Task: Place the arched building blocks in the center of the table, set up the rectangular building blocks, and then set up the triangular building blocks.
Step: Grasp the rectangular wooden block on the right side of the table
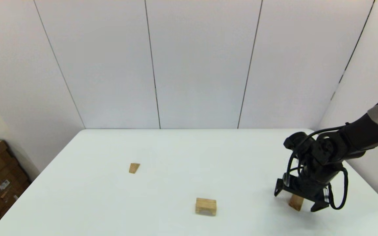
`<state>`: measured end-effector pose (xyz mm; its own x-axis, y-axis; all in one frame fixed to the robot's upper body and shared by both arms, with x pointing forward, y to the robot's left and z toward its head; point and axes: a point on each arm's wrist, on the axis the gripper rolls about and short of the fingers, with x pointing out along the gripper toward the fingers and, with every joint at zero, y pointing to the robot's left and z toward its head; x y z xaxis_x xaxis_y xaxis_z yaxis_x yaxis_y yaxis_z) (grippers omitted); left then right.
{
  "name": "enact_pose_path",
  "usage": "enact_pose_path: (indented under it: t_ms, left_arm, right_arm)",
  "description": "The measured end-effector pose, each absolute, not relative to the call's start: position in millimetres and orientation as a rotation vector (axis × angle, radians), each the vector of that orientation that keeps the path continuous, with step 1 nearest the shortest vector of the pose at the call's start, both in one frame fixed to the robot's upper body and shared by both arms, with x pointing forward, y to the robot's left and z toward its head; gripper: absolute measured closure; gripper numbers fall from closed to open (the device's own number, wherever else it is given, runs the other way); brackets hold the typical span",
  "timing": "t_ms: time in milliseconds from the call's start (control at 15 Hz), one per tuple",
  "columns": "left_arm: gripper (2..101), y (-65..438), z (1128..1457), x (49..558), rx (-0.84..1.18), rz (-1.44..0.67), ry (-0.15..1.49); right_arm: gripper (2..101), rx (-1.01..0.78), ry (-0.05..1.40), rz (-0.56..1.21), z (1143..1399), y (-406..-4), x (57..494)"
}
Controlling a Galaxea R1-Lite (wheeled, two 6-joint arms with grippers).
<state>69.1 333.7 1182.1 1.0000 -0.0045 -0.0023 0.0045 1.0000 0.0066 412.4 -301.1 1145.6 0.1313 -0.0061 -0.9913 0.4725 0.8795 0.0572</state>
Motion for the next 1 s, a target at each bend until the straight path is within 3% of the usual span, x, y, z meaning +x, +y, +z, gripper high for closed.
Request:
enact_pose_path:
  t_ms: [800,1000]
  left_arm:
    - [5.4,334,1182,69,0.006,-0.005,0.002]
    - [5.4,334,1182,69,0.006,-0.005,0.002]
  right_arm:
    - [4.3,0.389,1.395,-0.411,1139,-302,425]
    - [30.9,0.386,1.405,-0.415,1139,-302,424]
